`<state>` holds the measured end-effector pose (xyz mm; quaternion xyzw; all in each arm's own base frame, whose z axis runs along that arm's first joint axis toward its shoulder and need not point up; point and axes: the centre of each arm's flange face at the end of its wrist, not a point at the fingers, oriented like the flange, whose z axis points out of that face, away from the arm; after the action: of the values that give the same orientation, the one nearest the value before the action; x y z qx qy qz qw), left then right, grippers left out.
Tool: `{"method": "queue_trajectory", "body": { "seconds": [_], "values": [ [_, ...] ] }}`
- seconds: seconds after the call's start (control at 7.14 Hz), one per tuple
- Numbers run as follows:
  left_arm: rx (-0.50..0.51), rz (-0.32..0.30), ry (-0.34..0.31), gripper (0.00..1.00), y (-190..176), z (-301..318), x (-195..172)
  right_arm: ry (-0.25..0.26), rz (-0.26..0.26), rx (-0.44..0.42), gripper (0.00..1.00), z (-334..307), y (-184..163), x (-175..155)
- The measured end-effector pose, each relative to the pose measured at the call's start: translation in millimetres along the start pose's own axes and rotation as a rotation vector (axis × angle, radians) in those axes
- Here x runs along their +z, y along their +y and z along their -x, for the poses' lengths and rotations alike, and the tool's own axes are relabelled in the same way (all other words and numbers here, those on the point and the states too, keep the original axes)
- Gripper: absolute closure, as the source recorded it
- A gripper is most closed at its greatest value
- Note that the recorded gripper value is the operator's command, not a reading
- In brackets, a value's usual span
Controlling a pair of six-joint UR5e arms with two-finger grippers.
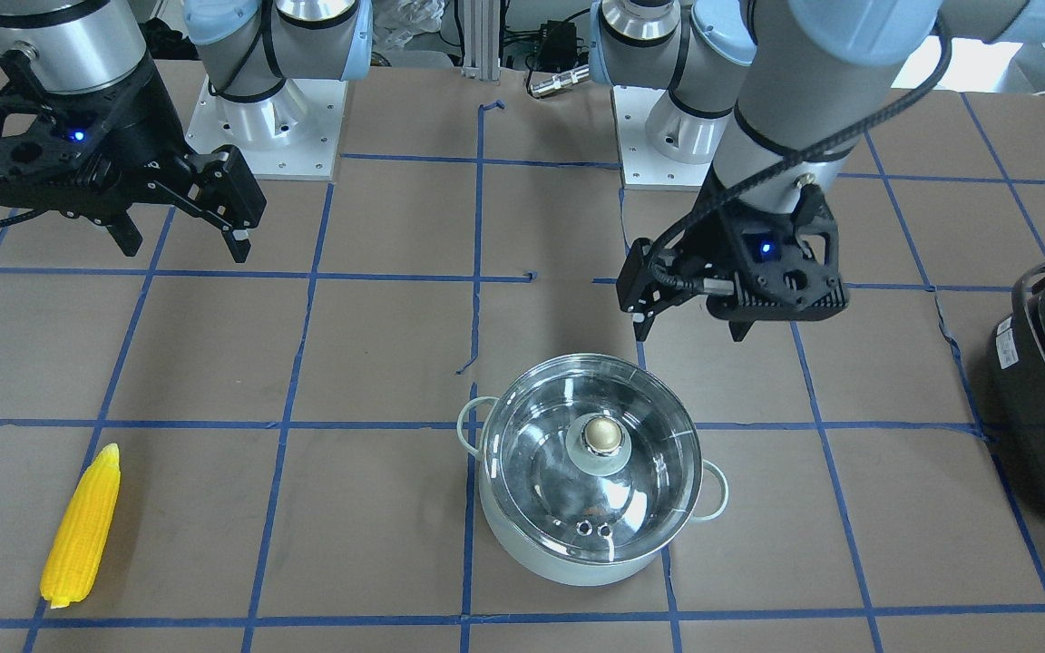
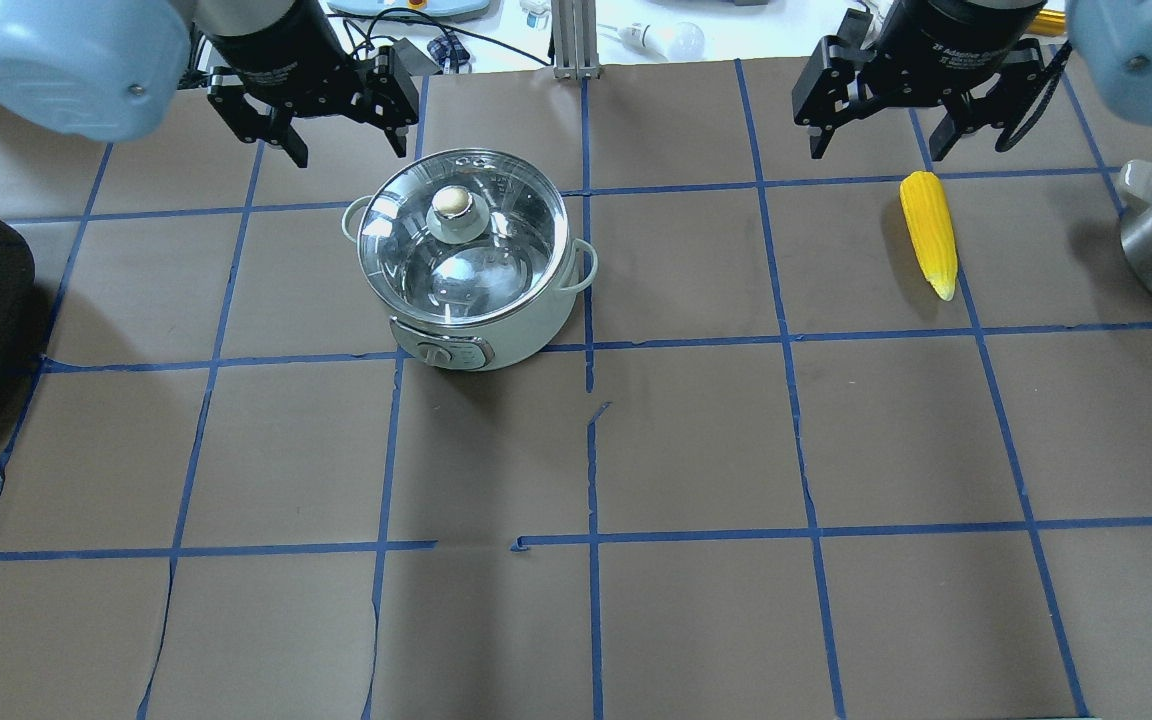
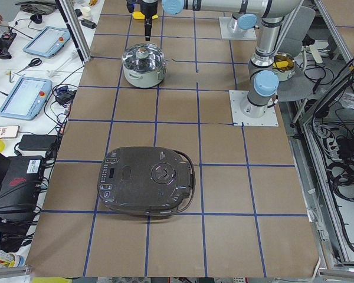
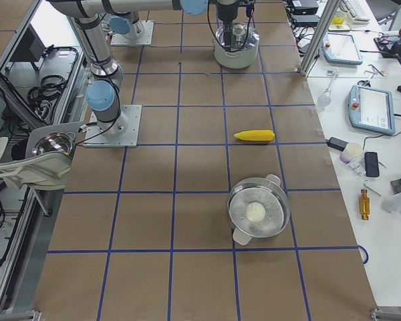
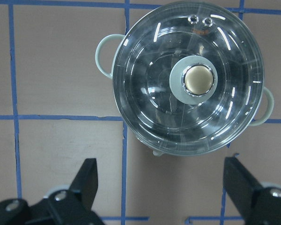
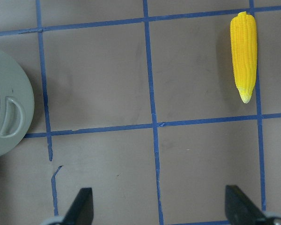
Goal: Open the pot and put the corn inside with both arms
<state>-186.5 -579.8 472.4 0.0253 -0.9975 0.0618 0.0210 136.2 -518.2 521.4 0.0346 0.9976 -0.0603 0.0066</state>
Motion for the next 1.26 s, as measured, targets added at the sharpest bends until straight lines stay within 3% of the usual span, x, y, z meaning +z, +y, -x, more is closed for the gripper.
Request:
{"method": "queue_trajectory", "body": {
  "seconds": [0.56,0.7,0.98,1.26],
  "values": [
    [-0.019,0.010,0.007,0.04,-28,-40,90,-0.001,0.003,0.001,0.00,2,0,3],
    [-0.033,0.012,0.007,0.08,-33,-46,107,-0.001,0.004,0.002,0.00,2,0,3],
    [-0.040,0.009,0.002,0.11,-38,-50,126,-0.001,0.005,0.003,0.00,2,-1,4],
    [-0.039,0.015,-0.002,0.20,-38,-50,133,-0.001,0.005,0.002,0.00,2,0,3]
  ]
}}
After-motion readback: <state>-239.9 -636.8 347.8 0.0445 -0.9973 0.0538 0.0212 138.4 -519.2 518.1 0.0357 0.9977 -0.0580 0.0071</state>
